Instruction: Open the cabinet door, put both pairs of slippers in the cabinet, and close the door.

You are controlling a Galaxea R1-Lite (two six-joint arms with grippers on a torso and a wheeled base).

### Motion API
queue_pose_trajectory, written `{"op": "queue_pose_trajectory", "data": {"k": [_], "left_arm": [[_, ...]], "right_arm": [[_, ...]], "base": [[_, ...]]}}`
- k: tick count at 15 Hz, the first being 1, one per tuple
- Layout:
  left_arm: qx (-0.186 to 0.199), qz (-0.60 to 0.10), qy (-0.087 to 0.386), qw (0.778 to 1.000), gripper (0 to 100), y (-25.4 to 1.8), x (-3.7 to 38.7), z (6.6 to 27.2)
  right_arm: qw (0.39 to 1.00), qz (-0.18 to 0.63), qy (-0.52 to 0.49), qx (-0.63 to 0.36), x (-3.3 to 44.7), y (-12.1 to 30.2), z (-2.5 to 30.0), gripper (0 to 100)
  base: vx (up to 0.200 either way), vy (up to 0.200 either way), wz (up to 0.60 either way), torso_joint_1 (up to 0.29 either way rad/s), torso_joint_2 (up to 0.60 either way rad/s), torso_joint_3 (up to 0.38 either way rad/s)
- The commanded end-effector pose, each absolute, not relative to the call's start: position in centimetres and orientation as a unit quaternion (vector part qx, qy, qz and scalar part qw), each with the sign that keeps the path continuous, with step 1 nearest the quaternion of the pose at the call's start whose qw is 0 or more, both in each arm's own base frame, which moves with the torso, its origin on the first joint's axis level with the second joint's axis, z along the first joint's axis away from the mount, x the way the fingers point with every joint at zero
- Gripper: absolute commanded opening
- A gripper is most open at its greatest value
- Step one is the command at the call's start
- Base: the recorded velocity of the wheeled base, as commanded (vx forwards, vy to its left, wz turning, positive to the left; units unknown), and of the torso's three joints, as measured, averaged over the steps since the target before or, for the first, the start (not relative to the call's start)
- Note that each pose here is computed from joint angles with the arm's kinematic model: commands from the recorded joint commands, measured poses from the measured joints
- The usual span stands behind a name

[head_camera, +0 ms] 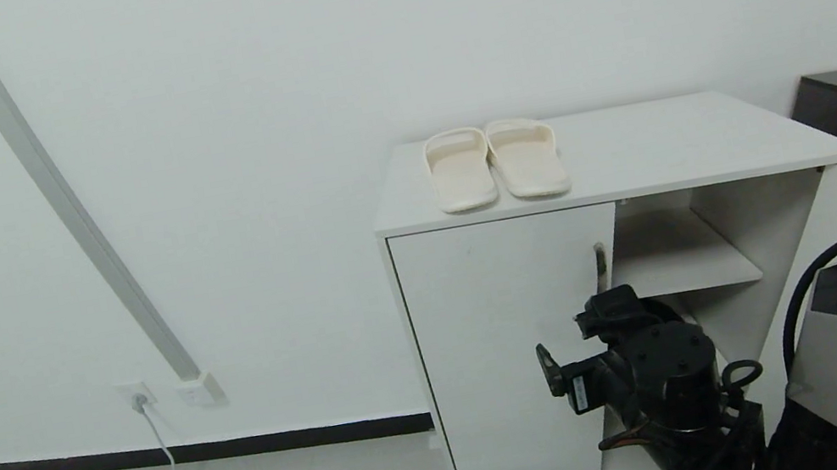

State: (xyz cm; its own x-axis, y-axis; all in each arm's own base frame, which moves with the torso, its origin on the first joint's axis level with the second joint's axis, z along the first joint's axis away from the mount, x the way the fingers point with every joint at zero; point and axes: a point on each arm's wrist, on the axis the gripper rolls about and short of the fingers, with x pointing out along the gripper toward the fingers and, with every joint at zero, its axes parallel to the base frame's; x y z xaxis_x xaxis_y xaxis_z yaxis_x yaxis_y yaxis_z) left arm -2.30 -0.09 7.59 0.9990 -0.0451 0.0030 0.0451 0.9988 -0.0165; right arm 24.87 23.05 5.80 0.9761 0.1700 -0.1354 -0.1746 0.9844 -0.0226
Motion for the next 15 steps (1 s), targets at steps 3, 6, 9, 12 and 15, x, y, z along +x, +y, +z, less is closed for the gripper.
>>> {"op": "queue_pose_trajectory", "data": {"k": [3, 6, 9, 12, 15], "left_arm": [[-0.008, -0.023, -0.001, 1.000, 0, -0.09, -2.29, 7.59], [-0.008, -0.022, -0.001, 1.000, 0, -0.09, -2.29, 7.59], [-0.008, -0.024, -0.001, 1.000, 0, -0.09, -2.29, 7.61], [-0.008, -0.023, -0.001, 1.000, 0, -0.09, -2.29, 7.59], [-0.008, -0.022, -0.001, 1.000, 0, -0.09, -2.29, 7.59]], "right_arm": [[0.994, 0.087, 0.068, -0.018, 24.85, 23.04, 5.71, 100], [0.994, 0.086, 0.068, -0.018, 24.85, 23.04, 5.71, 100], [0.994, 0.086, 0.068, -0.018, 24.85, 23.04, 5.71, 100], [0.994, 0.083, 0.072, -0.027, 24.78, 22.67, 5.52, 100], [0.994, 0.081, 0.072, -0.033, 24.78, 22.38, 5.55, 100]], "base": [[0.000, 0.000, 0.00, 0.201, -0.51, -0.321], [0.000, 0.000, 0.00, 0.211, -0.54, -0.320], [0.000, 0.000, 0.00, 0.237, -0.55, -0.317], [0.000, 0.000, 0.00, 0.251, -0.58, -0.325], [0.000, 0.000, 0.00, 0.259, -0.58, -0.321]]}}
